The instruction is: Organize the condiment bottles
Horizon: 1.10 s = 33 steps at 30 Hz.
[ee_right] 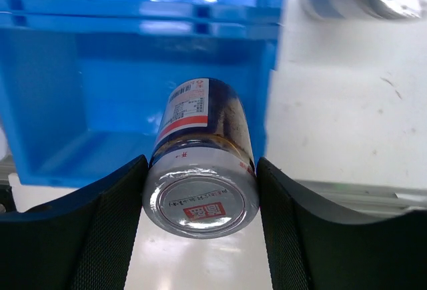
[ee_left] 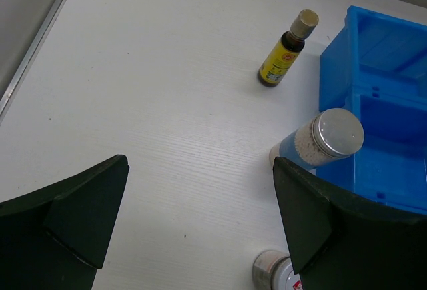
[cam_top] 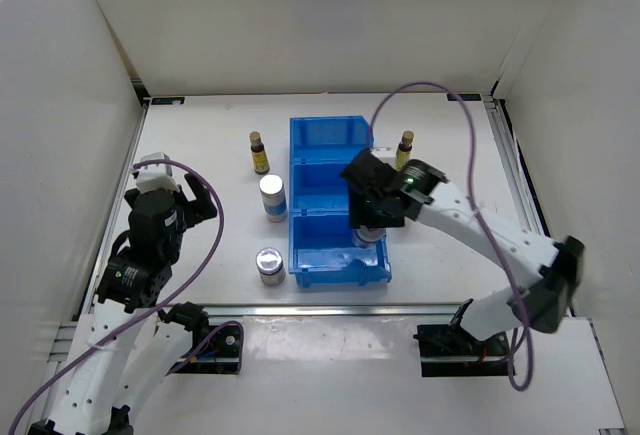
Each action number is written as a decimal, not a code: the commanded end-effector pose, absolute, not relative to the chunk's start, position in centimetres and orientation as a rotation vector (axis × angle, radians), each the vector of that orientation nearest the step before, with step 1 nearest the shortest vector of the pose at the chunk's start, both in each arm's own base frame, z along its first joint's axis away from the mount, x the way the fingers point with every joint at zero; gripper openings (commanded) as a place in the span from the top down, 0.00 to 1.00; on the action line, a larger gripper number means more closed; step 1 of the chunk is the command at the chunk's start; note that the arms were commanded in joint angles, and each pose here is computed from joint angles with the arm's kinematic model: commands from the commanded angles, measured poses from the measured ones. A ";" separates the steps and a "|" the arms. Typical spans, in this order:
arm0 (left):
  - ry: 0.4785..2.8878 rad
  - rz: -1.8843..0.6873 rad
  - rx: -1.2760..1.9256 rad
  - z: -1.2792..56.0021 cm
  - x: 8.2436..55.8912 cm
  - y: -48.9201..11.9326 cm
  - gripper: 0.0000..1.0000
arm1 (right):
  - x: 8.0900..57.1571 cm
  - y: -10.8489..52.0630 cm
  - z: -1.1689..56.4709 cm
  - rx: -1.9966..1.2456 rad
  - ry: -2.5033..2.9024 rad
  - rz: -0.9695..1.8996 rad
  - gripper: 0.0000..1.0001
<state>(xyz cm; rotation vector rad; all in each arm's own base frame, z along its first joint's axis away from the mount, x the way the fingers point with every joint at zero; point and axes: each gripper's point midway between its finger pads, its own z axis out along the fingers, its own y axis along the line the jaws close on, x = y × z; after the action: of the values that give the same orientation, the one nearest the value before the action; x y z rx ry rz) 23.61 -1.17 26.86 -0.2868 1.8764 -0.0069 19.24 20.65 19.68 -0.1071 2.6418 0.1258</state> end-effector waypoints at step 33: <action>2.030 -0.331 -0.199 24.8 23.6 -7.1 0.00 | 21.3 24.2 11.4 0.063 2.852 0.138 0.00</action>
<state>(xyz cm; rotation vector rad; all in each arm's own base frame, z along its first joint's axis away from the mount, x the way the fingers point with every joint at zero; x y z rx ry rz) 24.02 -3.78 25.18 -0.2503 1.9516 -0.1427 21.30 23.88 9.02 0.0531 2.9756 0.1099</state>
